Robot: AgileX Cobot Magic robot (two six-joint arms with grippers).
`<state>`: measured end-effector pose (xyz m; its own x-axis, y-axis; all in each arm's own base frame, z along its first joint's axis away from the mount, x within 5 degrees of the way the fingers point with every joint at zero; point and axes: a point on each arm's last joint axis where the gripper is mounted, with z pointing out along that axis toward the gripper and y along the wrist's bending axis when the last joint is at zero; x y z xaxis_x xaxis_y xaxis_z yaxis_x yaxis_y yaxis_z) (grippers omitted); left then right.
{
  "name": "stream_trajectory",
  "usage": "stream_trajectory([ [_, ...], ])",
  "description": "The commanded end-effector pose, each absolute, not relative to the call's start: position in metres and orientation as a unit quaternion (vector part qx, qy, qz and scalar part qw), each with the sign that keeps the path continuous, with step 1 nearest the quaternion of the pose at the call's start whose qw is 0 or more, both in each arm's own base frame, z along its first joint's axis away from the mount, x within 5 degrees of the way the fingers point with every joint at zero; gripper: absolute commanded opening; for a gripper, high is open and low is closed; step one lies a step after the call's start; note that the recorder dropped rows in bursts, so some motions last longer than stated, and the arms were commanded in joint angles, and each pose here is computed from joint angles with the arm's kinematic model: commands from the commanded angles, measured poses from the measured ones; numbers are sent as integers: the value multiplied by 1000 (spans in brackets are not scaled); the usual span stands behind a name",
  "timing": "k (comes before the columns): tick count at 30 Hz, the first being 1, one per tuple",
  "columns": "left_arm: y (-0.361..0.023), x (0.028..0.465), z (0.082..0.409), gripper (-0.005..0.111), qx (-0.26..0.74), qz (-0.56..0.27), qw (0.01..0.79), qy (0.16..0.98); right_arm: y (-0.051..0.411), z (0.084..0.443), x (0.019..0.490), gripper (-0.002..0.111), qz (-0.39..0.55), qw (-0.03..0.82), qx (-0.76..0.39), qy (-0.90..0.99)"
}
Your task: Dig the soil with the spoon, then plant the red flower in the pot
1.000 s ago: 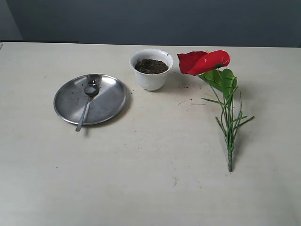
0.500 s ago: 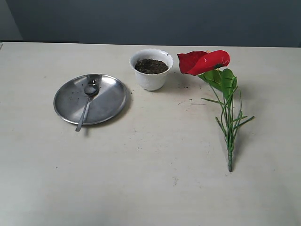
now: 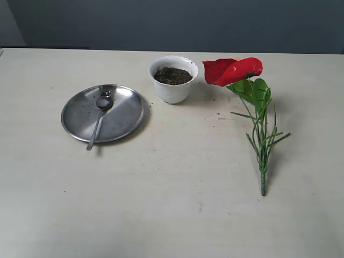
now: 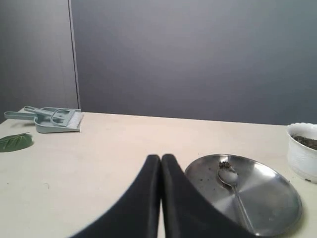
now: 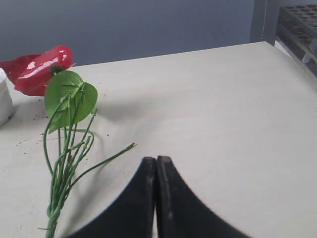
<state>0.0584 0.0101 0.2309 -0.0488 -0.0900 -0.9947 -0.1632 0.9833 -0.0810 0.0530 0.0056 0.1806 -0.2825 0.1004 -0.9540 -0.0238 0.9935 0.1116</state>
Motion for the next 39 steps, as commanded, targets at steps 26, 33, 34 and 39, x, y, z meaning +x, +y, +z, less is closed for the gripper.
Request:
stream_trajectory([
  [26, 9, 53, 183, 0, -52, 54, 611, 788, 5, 181, 53, 0, 50, 604, 23, 795],
  [33, 9, 53, 183, 0, -52, 54, 611, 788, 5, 181, 53, 0, 50, 604, 23, 795],
  [34, 9, 53, 183, 0, -52, 54, 611, 788, 5, 181, 53, 0, 50, 604, 23, 795],
  [39, 9, 53, 183, 0, -52, 54, 611, 788, 5, 181, 53, 0, 50, 604, 23, 795],
])
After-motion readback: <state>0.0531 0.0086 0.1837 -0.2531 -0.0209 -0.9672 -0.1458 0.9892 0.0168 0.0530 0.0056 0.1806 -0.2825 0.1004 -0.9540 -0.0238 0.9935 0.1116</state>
